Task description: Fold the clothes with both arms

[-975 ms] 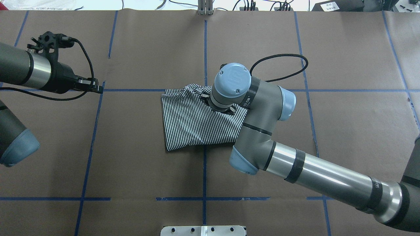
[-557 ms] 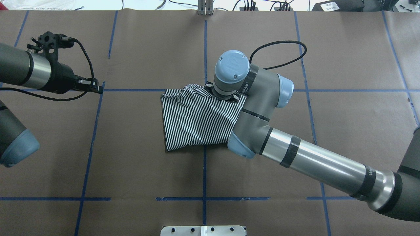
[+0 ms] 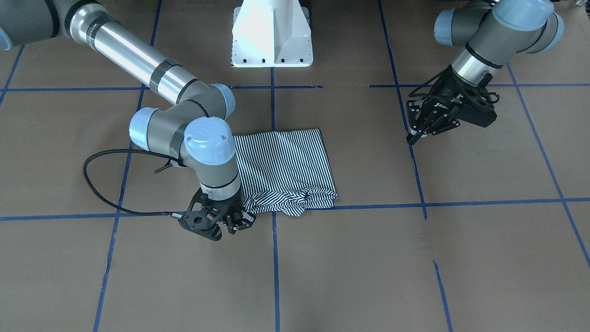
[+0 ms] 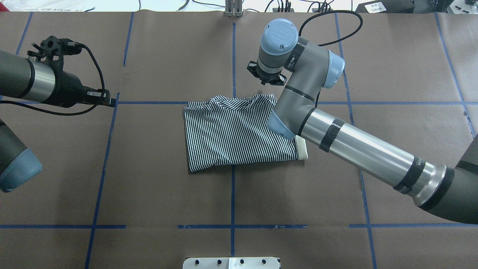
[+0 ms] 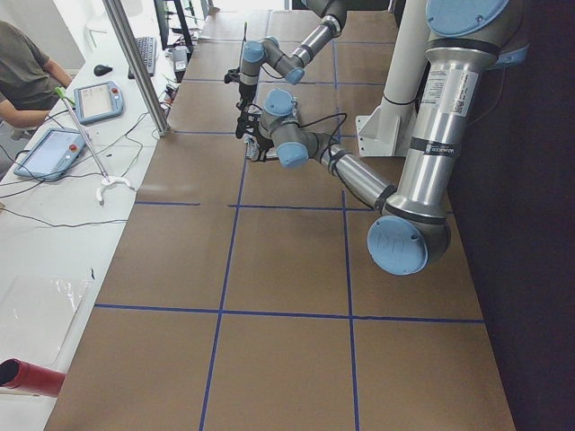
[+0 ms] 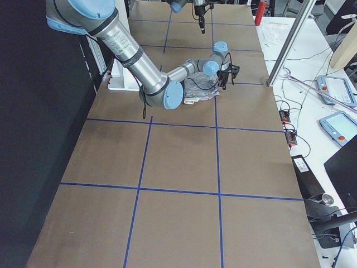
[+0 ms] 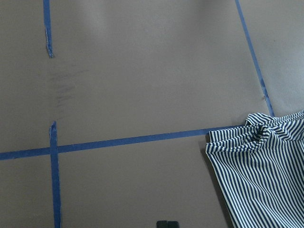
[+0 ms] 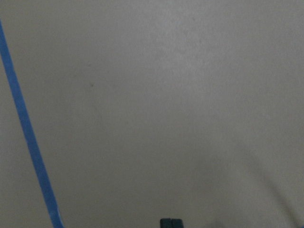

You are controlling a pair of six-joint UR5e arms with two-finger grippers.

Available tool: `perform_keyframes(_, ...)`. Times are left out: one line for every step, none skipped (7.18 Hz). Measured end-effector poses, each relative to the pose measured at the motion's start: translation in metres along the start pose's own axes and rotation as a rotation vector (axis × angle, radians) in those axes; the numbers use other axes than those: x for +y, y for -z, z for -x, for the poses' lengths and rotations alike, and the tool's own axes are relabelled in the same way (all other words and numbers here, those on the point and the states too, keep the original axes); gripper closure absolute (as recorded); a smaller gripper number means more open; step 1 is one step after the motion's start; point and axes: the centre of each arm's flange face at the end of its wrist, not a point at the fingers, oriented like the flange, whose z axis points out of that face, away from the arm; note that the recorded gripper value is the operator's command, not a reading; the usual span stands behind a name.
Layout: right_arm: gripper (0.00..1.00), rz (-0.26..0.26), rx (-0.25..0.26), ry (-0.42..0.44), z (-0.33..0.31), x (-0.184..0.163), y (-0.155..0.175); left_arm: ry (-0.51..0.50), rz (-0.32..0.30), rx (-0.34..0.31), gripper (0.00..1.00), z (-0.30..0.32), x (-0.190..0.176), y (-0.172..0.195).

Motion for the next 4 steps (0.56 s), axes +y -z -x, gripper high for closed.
perform_keyframes(1.00, 0.023, -0.007, -0.003, -0.014, -0.038, 0.011, 0.002, 0.002, -0.006, 1.00, 0.004, 0.002, -0.001)
perform_keyframes(1.00, 0.046, -0.013, 0.003, -0.040, -0.070, 0.021, -0.001, 0.003, -0.016, 1.00, 0.009, 0.002, -0.003)
perform_keyframes(1.00, 0.063, -0.022, 0.028, -0.089, -0.096, 0.032, -0.021, -0.003, -0.030, 1.00, 0.020, -0.001, -0.001)
perform_keyframes(1.00, 0.079, -0.034, 0.070, -0.151, -0.118, 0.047, -0.056, -0.014, -0.057, 1.00, 0.040, -0.009, 0.005)
